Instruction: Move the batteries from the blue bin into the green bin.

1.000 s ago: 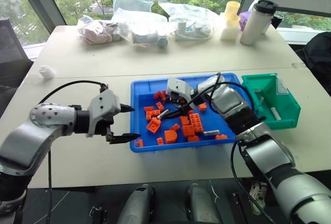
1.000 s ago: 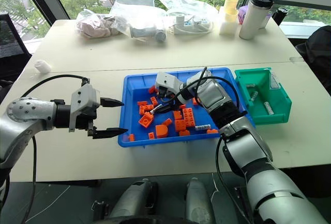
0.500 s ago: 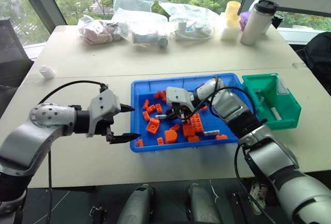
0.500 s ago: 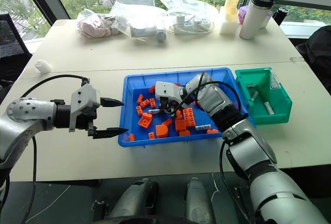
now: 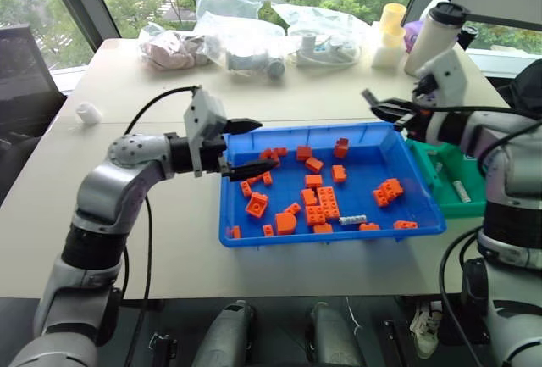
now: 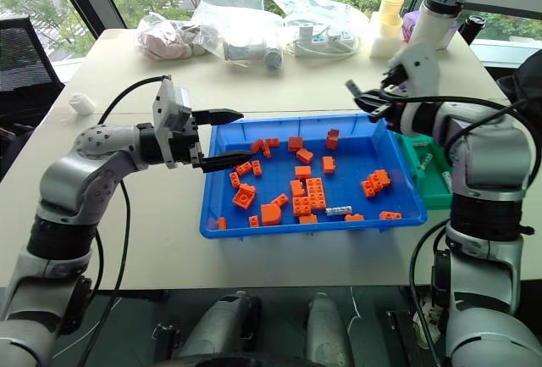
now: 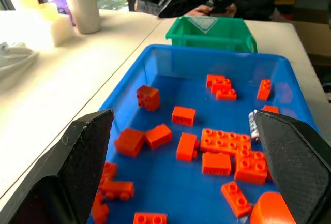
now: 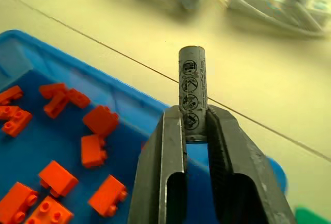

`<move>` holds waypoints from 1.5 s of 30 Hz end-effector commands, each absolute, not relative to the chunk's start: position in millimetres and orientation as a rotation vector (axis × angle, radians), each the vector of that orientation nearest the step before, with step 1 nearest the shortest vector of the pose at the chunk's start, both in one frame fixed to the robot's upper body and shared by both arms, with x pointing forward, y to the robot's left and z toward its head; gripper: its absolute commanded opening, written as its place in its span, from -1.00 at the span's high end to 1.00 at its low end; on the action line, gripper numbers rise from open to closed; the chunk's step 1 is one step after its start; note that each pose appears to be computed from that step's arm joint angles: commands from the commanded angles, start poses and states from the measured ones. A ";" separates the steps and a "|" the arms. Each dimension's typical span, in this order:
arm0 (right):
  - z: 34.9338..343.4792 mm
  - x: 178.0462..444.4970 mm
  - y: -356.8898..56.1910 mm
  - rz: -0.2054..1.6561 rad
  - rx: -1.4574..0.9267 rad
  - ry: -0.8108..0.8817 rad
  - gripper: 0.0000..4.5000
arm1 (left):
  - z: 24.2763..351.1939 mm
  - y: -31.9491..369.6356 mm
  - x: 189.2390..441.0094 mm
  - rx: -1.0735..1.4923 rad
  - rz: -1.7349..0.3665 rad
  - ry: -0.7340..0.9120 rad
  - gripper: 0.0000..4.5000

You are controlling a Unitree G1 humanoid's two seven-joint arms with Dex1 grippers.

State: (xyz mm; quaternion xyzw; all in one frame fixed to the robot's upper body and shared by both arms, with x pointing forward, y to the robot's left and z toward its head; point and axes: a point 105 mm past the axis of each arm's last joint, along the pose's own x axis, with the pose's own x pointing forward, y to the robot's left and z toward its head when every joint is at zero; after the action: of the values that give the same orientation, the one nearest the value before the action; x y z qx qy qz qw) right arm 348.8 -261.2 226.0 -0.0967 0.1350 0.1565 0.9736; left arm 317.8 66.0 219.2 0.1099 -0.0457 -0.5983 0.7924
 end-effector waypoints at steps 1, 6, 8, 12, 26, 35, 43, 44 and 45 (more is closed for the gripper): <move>231.8 324.5 -310.8 0.073 -0.219 0.293 0.99 | 221.8 51.8 318.8 0.289 -1.363 -0.138 -1.00; 220.1 317.7 -324.7 -0.002 -0.201 0.334 0.99 | 216.4 48.8 322.5 0.313 -1.397 -0.132 -1.00; 215.9 317.8 -325.9 -0.006 -0.188 0.343 0.99 | 215.0 47.9 322.2 0.319 -1.405 -0.129 -1.00; 212.6 319.9 -325.2 0.008 -0.186 0.354 0.10 | 213.9 48.0 320.9 0.325 -1.410 -0.128 -1.00; 230.5 310.8 -218.7 0.738 -0.491 0.288 -0.97 | 203.9 77.1 298.7 0.468 -1.445 -0.011 -1.00; 173.8 301.3 -183.8 1.149 -0.704 0.515 -0.97 | 184.2 97.3 281.5 0.654 -1.439 0.100 -1.00; 141.2 312.9 -172.6 1.247 -0.776 0.576 -0.97 | 185.3 95.2 276.8 0.629 -1.381 0.098 -1.00; 139.1 314.2 -171.8 1.251 -0.776 0.580 -0.97 | 185.2 95.6 276.9 0.628 -1.378 0.100 -1.00; 136.6 316.0 -171.1 1.253 -0.780 0.583 -0.97 | 185.1 95.7 276.9 0.627 -1.376 0.101 -1.00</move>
State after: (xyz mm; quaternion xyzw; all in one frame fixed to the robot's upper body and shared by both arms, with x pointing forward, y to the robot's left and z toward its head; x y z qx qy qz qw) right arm 312.6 -172.8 130.7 -0.3361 0.2735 0.5619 0.7047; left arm 278.9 95.1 174.8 0.2781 0.0656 -0.6290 0.7230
